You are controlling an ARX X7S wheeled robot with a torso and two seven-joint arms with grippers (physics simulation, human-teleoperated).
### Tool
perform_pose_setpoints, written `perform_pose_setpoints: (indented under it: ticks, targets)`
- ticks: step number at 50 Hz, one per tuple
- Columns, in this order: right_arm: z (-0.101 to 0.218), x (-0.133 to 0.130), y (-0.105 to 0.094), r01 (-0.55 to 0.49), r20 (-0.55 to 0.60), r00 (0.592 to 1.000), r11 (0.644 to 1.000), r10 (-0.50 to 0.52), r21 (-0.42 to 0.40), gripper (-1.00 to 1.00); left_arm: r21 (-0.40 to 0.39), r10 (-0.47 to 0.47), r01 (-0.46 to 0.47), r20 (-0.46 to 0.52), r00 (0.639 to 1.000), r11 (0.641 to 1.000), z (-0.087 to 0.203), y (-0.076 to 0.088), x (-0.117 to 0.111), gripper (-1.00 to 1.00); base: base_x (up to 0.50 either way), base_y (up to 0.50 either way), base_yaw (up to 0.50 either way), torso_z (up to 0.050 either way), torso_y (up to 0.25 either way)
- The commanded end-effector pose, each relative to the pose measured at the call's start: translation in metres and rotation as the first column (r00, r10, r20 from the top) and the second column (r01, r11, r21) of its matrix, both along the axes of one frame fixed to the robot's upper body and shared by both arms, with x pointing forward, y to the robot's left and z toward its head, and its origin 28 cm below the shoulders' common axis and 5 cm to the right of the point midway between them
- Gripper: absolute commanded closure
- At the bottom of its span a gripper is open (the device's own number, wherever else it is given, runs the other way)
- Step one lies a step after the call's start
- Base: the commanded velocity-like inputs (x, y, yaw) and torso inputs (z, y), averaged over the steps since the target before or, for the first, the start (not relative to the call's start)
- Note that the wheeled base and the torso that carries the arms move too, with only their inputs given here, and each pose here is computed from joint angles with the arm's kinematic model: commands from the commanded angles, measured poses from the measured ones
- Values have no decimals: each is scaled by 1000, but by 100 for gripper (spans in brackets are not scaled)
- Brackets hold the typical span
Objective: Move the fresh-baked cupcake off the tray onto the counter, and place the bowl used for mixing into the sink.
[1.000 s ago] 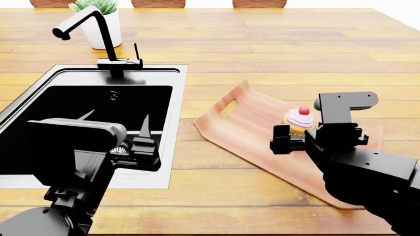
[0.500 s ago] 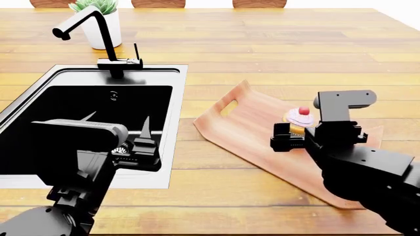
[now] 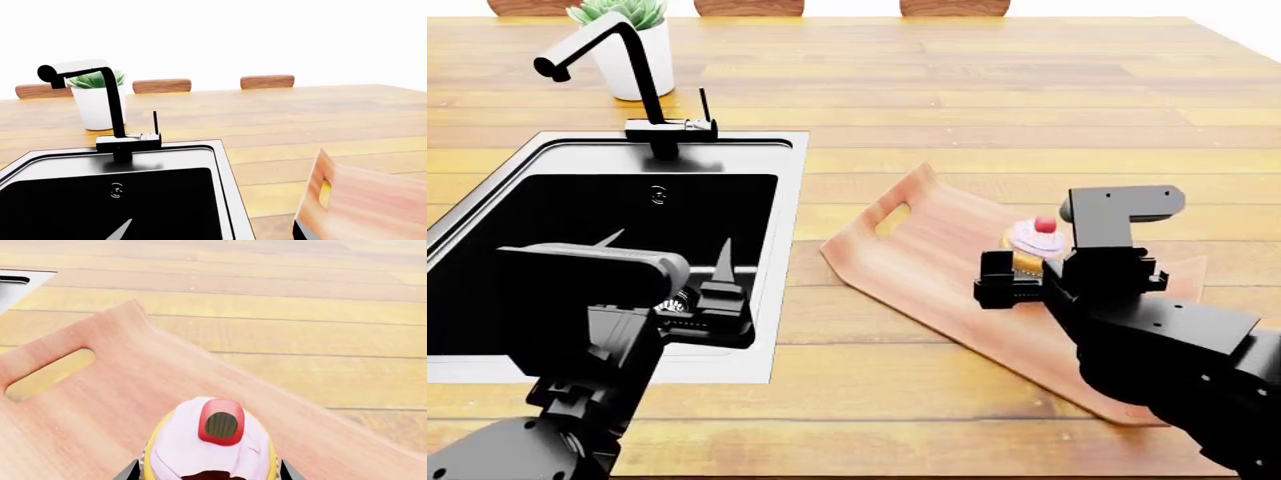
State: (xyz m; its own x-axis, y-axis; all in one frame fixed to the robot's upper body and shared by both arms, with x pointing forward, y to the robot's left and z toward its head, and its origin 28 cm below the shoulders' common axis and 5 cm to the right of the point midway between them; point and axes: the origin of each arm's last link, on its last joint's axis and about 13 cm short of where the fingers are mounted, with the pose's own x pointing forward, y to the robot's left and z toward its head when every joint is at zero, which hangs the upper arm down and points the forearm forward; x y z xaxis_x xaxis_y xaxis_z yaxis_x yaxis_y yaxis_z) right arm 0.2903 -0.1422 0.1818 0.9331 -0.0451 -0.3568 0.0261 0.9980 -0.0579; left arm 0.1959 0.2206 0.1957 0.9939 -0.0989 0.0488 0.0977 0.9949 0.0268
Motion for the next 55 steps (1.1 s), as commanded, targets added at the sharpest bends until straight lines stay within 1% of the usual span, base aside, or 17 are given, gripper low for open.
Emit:
perform_pose_setpoints:
  ticks: [1, 10, 17, 18, 19, 20, 21, 26, 31, 36, 42, 44, 47, 48, 55]
  targets:
    - [-6, 0, -1, -1, -16, 1000, 1000, 1, -3, 100, 0, -1, 1, -3, 1000, 1000, 0, 0, 1, -100, 0, 0, 0, 0, 0]
    - [-6, 1, -1, 4, -7, 1000, 1000, -4, -3, 100, -2, 0, 0, -4, 1000, 1000, -1, 0, 1, -100, 0, 0, 0, 0, 0]
    - [0, 0, -3, 13, 16, 1000, 1000, -13, -9, 100, -5, 0, 0, -1, 1000, 1000, 0, 0, -1, -100, 0, 0, 0, 0, 0]
    - [4, -1, -2, 10, 29, 1000, 1000, -10, -3, 100, -5, -1, 1, 1, 1000, 1000, 1, 0, -2, -100, 0, 0, 0, 0, 0]
    - [11, -1, -2, -3, 46, 999, 999, 2, 32, 100, -6, 0, 0, 6, 1000, 1000, 2, 0, -2, -100, 0, 0, 0, 0, 0]
    - [14, -2, -2, -9, 61, 998, 1000, 8, 13, 100, -7, 1, -1, 8, 1000, 1000, 2, 0, -2, -100, 0, 0, 0, 0, 0]
    - [20, -3, -2, -8, 68, 998, 1000, 6, 21, 100, -8, 1, -1, 11, 1000, 1000, 3, 1, -2, -100, 0, 0, 0, 0, 0]
    - [37, -8, 1, -41, 120, 992, 999, 40, -1, 100, -13, -3, 3, 14, 1000, 1000, 2, 1, -2, -100, 0, 0, 0, 0, 0]
    - [47, -10, 3, -54, 145, 988, 998, 56, -22, 100, -15, -1, 1, 22, 1000, 1000, 4, 2, -3, -100, 0, 0, 0, 0, 0]
    - [51, -14, 4, -74, 163, 984, 997, 78, -35, 100, -19, -4, 4, 28, 1000, 1000, 4, 2, -3, -100, 0, 0, 0, 0, 0]
    - [53, -16, 4, -67, 182, 981, 997, 74, -49, 100, -19, -3, 4, 33, 999, 1000, 5, 3, -5, -100, 0, 0, 0, 0, 0]
    - [55, -16, 4, -66, 189, 979, 997, 71, -35, 100, -20, -3, 4, 33, 999, 1000, 4, 3, -5, -100, 0, 0, 0, 0, 0]
    - [55, -17, 4, -66, 193, 978, 996, 75, -53, 100, -21, -1, 2, 34, 999, 1000, 5, 3, -6, -100, 0, 0, 0, 0, 0]
    - [54, -18, 4, -68, 193, 978, 997, 75, -47, 100, -21, 0, 1, 35, 999, 1000, 5, 3, -5, -100, 0, 0, 0, 0, 0]
    - [55, -24, 2, -95, 213, 971, 993, 107, -65, 100, -13, -8, 8, 37, 999, 1000, 6, 1, -5, -100, 0, 0, 0, 0, 0]
